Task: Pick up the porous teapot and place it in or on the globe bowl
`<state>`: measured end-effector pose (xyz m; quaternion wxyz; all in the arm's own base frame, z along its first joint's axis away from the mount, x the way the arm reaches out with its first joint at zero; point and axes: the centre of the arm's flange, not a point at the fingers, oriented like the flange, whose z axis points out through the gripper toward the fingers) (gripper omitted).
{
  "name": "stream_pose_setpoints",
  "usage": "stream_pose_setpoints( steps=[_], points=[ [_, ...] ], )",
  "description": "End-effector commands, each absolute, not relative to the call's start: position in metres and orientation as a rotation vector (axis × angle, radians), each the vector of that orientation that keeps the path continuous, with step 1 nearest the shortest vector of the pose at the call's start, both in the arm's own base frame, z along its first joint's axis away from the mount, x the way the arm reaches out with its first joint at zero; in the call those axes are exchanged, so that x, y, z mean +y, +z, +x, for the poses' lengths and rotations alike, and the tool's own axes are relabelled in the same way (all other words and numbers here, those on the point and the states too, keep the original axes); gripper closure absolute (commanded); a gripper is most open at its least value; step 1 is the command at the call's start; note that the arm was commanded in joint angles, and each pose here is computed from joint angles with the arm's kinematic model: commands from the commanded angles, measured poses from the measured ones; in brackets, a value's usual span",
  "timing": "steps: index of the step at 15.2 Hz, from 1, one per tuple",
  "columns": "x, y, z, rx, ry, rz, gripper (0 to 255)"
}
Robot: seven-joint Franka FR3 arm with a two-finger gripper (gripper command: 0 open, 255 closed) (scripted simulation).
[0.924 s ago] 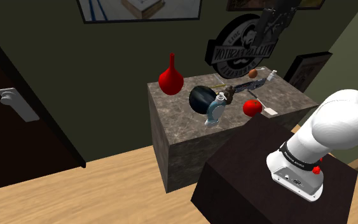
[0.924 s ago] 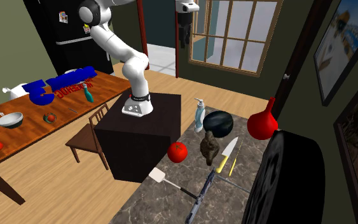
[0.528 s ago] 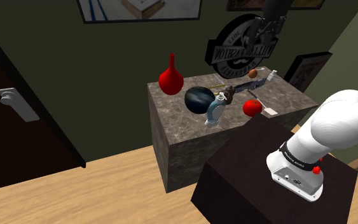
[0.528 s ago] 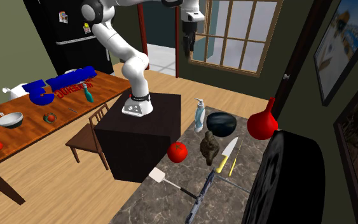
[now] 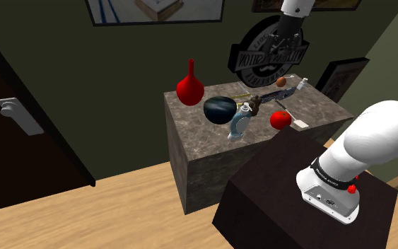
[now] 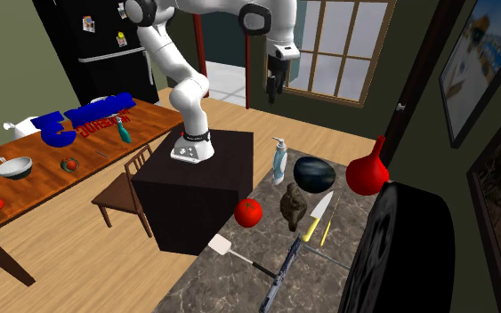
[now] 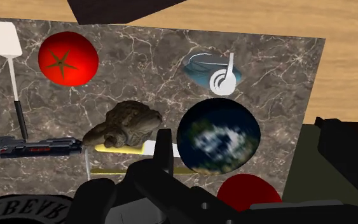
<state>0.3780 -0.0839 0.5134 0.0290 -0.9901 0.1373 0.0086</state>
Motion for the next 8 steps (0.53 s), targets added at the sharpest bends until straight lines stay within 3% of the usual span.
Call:
stream_pose_setpoints(
  steps=[1,8],
  points=[
    [-0.102,0.494,0.392,0.455,0.040,-3.041,0],
    [-0.162,0.428,0.433,0.561,0.091,-2.988,0]
  ],
)
